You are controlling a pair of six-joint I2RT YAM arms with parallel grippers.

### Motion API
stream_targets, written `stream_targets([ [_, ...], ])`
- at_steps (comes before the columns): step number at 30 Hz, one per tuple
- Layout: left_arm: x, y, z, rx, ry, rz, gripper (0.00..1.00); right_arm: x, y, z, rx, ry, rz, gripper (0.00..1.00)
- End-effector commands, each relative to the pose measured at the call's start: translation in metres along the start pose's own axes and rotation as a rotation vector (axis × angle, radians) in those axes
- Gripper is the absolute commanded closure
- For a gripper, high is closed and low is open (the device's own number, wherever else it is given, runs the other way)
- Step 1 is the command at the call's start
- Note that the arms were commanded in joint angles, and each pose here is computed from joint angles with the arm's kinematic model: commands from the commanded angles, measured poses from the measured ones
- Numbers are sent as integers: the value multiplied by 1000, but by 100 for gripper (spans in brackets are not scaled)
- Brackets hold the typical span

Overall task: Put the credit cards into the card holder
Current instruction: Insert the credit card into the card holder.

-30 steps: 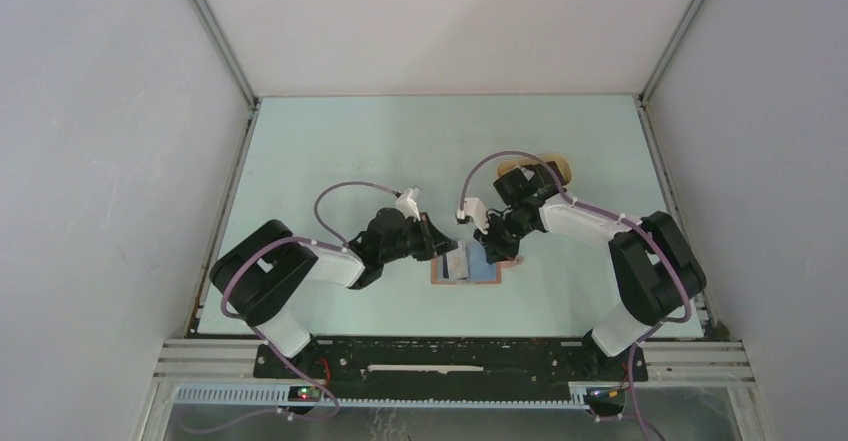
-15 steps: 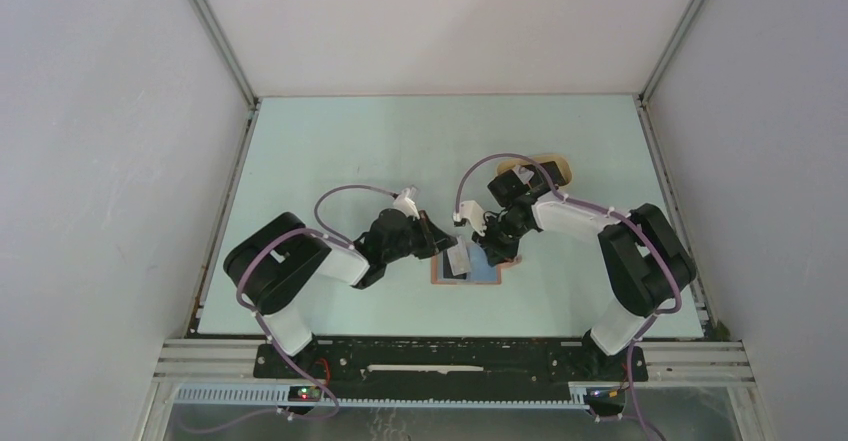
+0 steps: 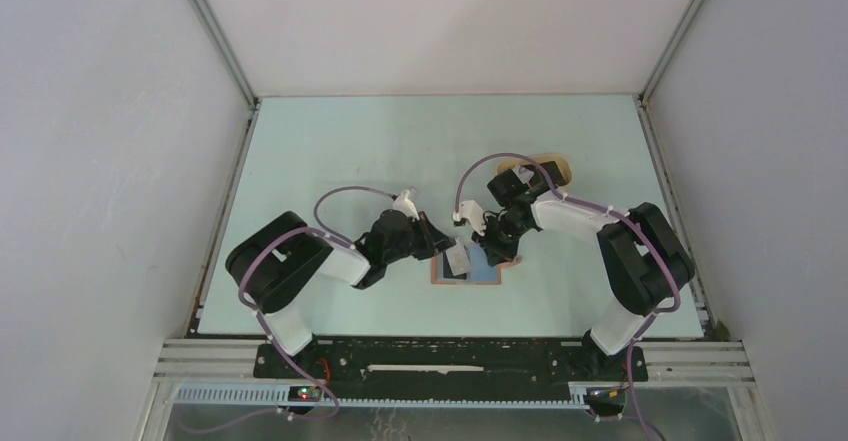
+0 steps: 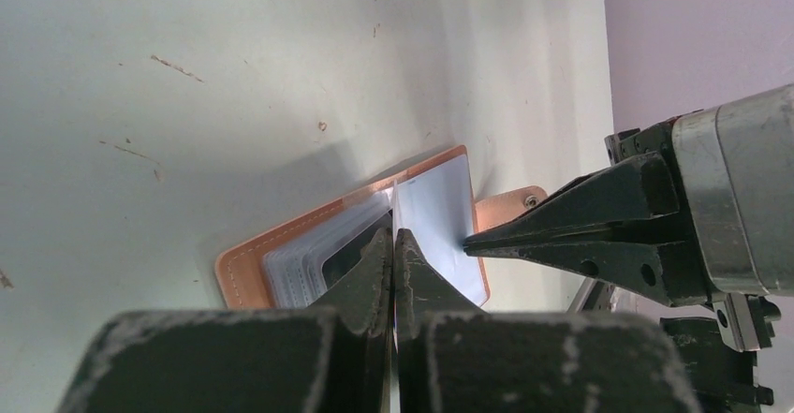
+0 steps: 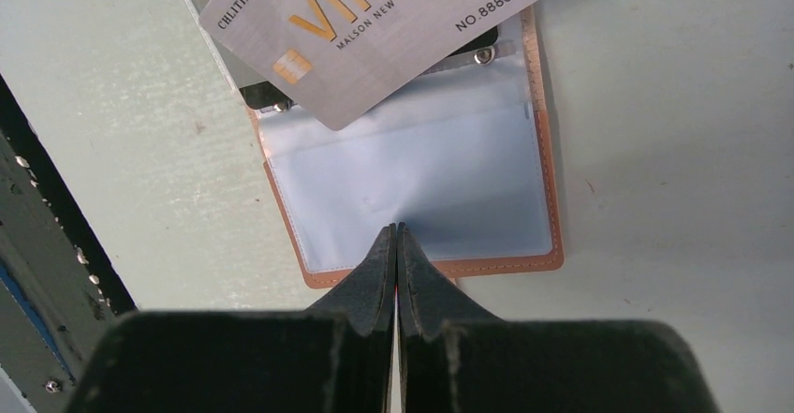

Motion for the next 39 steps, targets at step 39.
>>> stream_targets([
  [39,-16,19,-10,128,145,70,100,7,-1,1,21,15,14,97],
])
Point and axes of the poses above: each gripper's point midway between its finger pads, its own y axis out along the fingers, its own z axis along the line the jaws close on, x = y × z, the point moved 10 cm from there along -y, back along the fingers, and after that the axes turned 11 degrees about -y, right-handed, at the moved point
